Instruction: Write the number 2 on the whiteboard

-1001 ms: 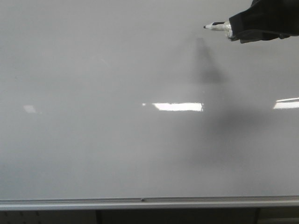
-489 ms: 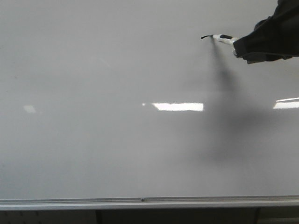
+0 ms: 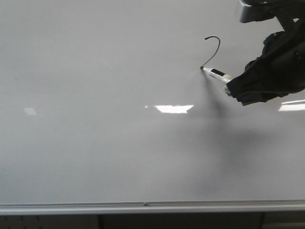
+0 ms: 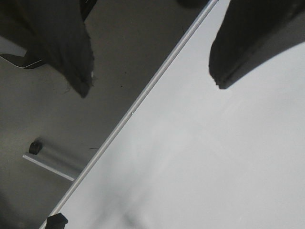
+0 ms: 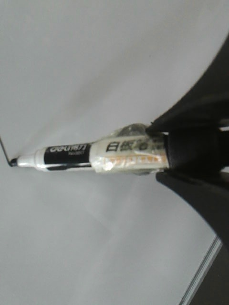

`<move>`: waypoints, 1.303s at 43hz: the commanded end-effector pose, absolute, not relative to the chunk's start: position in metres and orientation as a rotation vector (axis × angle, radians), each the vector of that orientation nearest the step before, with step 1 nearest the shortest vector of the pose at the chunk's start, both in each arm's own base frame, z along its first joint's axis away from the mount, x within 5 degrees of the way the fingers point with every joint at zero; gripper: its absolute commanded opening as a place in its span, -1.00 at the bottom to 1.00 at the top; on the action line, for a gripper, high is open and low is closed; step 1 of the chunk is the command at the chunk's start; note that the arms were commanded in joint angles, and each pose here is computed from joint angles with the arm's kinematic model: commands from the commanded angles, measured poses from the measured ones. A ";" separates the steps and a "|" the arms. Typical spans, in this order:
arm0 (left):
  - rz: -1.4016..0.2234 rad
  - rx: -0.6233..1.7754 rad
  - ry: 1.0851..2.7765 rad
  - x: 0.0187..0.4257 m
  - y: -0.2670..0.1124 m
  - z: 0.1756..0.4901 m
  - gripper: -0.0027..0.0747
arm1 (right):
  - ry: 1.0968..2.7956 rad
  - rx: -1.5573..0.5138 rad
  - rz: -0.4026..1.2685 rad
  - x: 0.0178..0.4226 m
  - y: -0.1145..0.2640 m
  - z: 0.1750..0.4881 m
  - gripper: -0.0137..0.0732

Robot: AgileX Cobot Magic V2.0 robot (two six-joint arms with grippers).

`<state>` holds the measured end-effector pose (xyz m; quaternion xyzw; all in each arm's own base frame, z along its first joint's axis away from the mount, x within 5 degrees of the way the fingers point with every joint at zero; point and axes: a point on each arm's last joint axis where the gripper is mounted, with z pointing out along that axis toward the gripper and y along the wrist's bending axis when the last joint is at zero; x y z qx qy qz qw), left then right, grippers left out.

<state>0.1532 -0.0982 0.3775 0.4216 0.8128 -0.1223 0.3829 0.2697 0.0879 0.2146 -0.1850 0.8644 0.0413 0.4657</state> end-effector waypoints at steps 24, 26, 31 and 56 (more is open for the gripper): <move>-0.342 1.011 2.002 0.154 -0.100 0.392 0.34 | 2.078 -0.418 0.134 0.220 0.061 0.299 -0.72; -0.339 1.050 2.013 0.156 -0.101 0.391 0.34 | 2.107 -0.458 0.160 0.209 0.063 0.312 -0.72; -0.351 1.180 2.022 0.160 -0.113 0.388 0.34 | 2.171 -0.616 0.196 0.186 0.069 0.339 -0.72; -0.495 1.759 1.709 0.153 -0.228 0.392 0.35 | 2.018 -1.459 0.478 0.130 0.110 0.362 -0.72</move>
